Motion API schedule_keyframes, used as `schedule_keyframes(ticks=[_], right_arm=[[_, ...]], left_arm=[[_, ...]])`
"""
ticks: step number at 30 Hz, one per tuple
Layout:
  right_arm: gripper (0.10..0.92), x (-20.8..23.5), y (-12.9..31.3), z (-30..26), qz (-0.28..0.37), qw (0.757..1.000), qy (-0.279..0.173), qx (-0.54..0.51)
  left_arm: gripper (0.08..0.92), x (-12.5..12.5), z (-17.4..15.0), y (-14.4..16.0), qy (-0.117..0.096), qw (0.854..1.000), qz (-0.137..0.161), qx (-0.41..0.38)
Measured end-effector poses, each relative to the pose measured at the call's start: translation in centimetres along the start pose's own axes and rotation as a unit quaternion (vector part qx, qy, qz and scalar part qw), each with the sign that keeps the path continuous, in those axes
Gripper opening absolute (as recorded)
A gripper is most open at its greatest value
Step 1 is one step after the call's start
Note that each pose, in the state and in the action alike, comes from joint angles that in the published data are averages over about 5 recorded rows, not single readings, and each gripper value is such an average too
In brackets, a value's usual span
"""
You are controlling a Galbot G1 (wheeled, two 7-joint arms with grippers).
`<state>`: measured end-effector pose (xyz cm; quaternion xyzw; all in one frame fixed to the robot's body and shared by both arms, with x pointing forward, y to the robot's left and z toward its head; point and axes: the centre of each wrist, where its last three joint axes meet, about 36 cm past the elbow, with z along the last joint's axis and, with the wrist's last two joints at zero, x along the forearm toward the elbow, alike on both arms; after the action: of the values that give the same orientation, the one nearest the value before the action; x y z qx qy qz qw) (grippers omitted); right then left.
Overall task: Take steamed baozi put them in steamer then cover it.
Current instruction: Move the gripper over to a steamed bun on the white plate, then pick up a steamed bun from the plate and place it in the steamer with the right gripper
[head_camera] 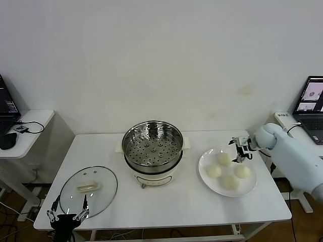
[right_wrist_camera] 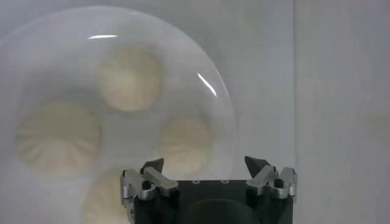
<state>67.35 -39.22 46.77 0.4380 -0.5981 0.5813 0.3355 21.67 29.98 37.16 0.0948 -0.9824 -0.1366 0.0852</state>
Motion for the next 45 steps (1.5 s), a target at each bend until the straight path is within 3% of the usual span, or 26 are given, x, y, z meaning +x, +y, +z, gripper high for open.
schedule_keyframes(ticks=[19,35,45], right_arm=[[0.819,-3.4,-0.1,-1.2,-0.019,1.000,0.017,-0.011],[0.642,-3.8,-0.1,-1.6,-0.029,0.999,0.022,-0.007],[0.629,-1.9,-0.6,-1.1,-0.029,0.999,0.020,-0.004]], left_arm=[[0.823,-0.2,0.2,-0.1,0.000,1.000,0.001,-0.002],[0.823,0.1,0.3,-0.2,0.002,1.000,0.000,-0.001],[0.823,0.1,0.3,-0.1,0.001,1.000,0.000,-0.003]])
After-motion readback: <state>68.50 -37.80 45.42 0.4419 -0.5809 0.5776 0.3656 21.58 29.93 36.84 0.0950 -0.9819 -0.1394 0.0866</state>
